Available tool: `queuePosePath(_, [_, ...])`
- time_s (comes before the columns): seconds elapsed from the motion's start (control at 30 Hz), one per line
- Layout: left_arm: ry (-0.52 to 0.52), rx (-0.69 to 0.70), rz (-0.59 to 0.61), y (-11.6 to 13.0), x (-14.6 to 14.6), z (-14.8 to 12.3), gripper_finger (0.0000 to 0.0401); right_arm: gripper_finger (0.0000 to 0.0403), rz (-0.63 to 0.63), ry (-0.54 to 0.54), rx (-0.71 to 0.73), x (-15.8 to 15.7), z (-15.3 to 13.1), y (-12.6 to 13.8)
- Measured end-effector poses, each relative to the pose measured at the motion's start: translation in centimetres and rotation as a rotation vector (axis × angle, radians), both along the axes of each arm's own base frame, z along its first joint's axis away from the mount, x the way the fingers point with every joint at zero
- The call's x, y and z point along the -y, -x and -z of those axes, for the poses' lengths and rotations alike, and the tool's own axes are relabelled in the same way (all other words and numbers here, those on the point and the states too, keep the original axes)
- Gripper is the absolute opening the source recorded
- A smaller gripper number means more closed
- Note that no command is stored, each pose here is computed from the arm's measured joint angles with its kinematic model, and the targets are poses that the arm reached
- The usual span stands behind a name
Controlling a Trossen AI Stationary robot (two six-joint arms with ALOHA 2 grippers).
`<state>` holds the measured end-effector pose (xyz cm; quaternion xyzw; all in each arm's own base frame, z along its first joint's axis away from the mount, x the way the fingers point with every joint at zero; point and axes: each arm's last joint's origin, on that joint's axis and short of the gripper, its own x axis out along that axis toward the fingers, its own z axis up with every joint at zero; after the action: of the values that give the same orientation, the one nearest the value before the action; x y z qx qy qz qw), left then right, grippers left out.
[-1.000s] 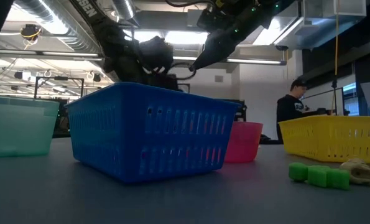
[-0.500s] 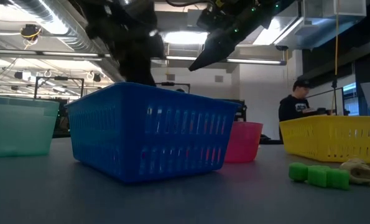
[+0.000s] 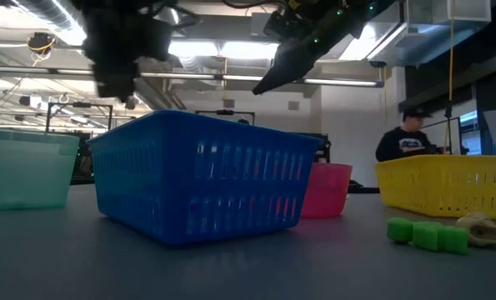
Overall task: Sort Halloween decoration
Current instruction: Put the white bone toy into the green bin, then put the violet spider toy into the yellow bin
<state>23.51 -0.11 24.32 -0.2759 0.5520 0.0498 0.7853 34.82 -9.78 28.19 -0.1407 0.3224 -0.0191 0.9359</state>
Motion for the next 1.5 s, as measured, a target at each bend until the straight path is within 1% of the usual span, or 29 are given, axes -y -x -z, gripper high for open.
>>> queuePosePath(0.1, [-0.002, -0.091, 0.003, 0.7, 1.3, 0.3, 0.0004, 0.0174, 0.0, 0.0, 0.0, 0.0, 0.0, 0.0])
queuePosePath(0.23, [-0.01, -0.158, -0.01, 1.3, 2.7, 0.5, 0.0004, 0.0174, 0.0, -0.001, -0.002, 0.0, 0.0, 0.0])
queuePosePath(0.57, [-0.075, -0.228, 0.009, 2.3, 5.2, 0.8, 0.0007, 0.0174, 0.0, -0.006, -0.02, 0.0, 0.2, 0.1])
queuePosePath(0.7, [-0.085, -0.27, 0.01, 2.8, 5.6, 0.8, 0.0026, 0.0174, 0.0, -0.006, -0.021, 0.0, 0.2, 0.1])
queuePosePath(0.93, [-0.057, -0.331, -0.132, 3.1, 5.6, 0.9, 0.0084, 0.0174, 0.0, -0.006, -0.02, 0.0, 0.2, 0.1])
queuePosePath(1.03, [-0.062, -0.329, -0.145, 3.1, 5.6, 0.9, 0.0113, 0.0174, 0.0, -0.006, -0.02, 0.0, 0.2, 0.1])
queuePosePath(1.17, [-0.124, -0.292, -0.176, 2.9, 5.4, 0.9, 0.0149, 0.0174, 0.0, -0.006, -0.02, 0.0, 0.2, 0.1])
queuePosePath(1.27, [-0.167, -0.237, -0.205, 2.4, 5.1, 0.8, 0.0171, 0.0174, 0.0, -0.006, -0.021, 0.0, 0.2, 0.1])
queuePosePath(1.4, [-0.208, -0.154, -0.239, 1.7, 4.5, 0.7, 0.0189, 0.0174, 0.0, -0.008, -0.027, 0.0, 0.2, 0.2])
queuePosePath(1.5, [-0.231, -0.1, -0.216, 1.2, 4.2, 0.5, 0.0193, 0.0174, -0.008, 0.001, -0.031, -0.1, 0.2, 0.2])
